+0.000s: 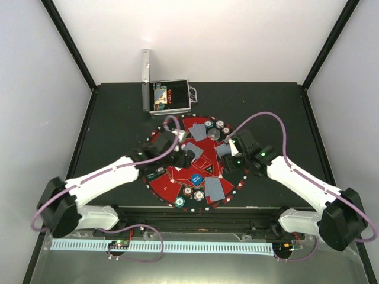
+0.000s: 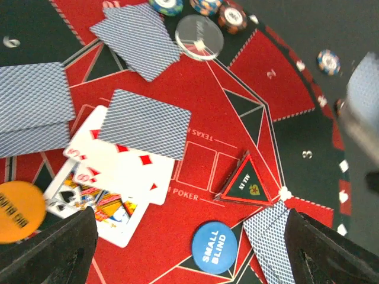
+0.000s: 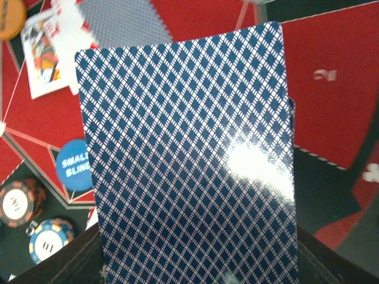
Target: Distribute texas hold em gaming equipment
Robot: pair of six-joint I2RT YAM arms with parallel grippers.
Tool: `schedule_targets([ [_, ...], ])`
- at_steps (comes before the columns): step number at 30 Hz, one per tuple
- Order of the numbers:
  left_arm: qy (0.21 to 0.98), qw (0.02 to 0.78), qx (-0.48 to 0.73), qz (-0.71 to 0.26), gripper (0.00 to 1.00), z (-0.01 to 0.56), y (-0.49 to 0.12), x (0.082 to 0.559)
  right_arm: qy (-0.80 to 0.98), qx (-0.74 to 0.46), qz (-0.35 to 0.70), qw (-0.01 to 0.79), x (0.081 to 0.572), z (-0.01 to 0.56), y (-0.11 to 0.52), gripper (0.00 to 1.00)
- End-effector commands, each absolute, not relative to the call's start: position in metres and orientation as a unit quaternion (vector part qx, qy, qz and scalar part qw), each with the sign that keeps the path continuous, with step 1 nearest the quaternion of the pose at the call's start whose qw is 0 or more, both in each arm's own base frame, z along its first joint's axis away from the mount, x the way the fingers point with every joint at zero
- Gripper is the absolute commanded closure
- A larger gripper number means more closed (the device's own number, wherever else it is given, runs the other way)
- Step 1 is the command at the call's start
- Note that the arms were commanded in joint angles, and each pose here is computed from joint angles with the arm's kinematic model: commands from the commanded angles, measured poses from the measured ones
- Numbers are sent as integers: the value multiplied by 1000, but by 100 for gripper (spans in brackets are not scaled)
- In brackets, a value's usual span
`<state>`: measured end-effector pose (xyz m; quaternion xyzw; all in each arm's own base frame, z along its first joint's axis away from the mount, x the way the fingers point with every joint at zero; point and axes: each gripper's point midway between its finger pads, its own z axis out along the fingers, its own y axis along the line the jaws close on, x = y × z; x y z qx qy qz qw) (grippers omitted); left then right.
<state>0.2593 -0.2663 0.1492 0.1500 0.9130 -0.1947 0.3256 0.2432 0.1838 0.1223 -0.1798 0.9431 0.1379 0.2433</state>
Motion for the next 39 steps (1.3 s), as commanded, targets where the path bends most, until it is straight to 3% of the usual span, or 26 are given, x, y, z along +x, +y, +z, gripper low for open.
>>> schedule_targets([
  [1,885,318,88,-328,12,187,-251,250,925,-254,160,234,230,119,215,38],
  [5,853,282,100,-427,13,207,-251,231,905,-321,168,223,210,117,243,38],
  [9,841,194,151,-482,14,208,-266,207,884,-369,183,220,194,120,266,38],
  [13,848,122,176,-485,19,192,-274,199,868,-392,204,227,186,130,281,38],
  [22,842,94,175,-501,21,175,-285,205,853,-416,217,231,179,139,291,38],
  [30,865,104,152,-466,35,153,-277,215,845,-426,225,231,175,142,295,38],
  [39,869,101,136,-465,44,142,-277,220,843,-431,227,228,173,141,298,38],
])
